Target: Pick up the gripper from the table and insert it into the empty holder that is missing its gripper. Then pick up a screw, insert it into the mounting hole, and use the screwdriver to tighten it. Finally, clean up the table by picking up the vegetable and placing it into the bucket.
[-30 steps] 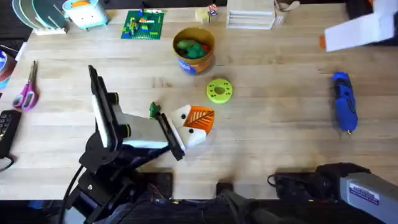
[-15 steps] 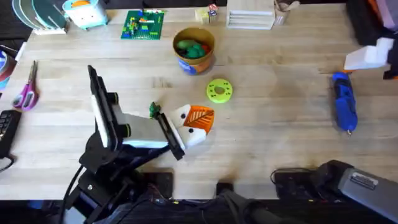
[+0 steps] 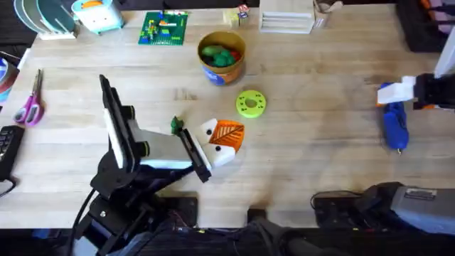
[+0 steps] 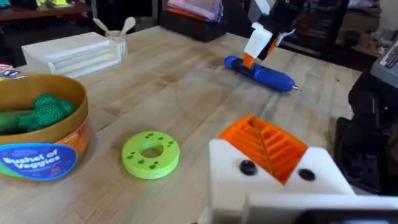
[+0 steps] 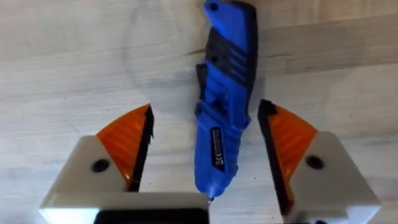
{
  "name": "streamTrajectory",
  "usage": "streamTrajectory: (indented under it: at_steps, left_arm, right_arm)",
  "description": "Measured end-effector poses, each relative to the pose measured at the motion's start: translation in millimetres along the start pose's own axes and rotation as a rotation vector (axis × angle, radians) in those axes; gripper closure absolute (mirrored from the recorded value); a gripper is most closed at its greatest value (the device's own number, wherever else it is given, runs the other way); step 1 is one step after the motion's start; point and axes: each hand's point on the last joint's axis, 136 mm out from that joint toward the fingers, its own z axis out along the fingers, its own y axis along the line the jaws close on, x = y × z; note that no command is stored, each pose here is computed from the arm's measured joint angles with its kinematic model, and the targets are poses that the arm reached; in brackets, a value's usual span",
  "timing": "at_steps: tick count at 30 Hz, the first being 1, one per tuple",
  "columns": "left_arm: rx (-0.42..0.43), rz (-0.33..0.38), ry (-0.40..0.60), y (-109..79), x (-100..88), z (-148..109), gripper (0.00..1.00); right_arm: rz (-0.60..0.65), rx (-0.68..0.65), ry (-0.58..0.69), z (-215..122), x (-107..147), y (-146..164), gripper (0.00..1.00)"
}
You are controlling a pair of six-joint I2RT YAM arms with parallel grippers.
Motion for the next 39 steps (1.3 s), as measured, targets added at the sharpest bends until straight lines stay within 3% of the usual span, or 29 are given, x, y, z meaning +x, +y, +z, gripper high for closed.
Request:
streamTrajectory:
  at_steps: [11,21,27,33,37,39]
  left_arm:
    - [-0.003,0.0,0.0,0.5,0.0,0.0,0.988]
    - [-0.003,0.0,0.0,0.5,-0.1,0.0,0.988]
    - [-0.003,0.0,0.0,0.5,0.0,0.0,0.988]
    - [-0.003,0.0,0.0,0.5,0.0,0.0,0.988]
    - [-0.003,0.0,0.0,0.5,0.0,0.0,0.988]
    - [-0.003,0.0,0.0,0.5,0.0,0.0,0.988]
  right_arm:
    - [-0.087,-0.06,0.067,51.1,-1.8,-5.2,0.043]
    - [-0.095,-0.06,0.042,53.6,-7.2,-8.0,0.05]
    - [-0.115,-0.04,0.034,55.5,-10.2,-12.8,0.17]
    - [-0.125,-0.013,0.033,56.0,-11.1,-18.8,0.474]
    - [-0.129,-0.012,0.032,56.0,-11.4,-19.2,0.504]
    - [-0.131,-0.011,0.029,56.0,-11.9,-19.4,0.581]
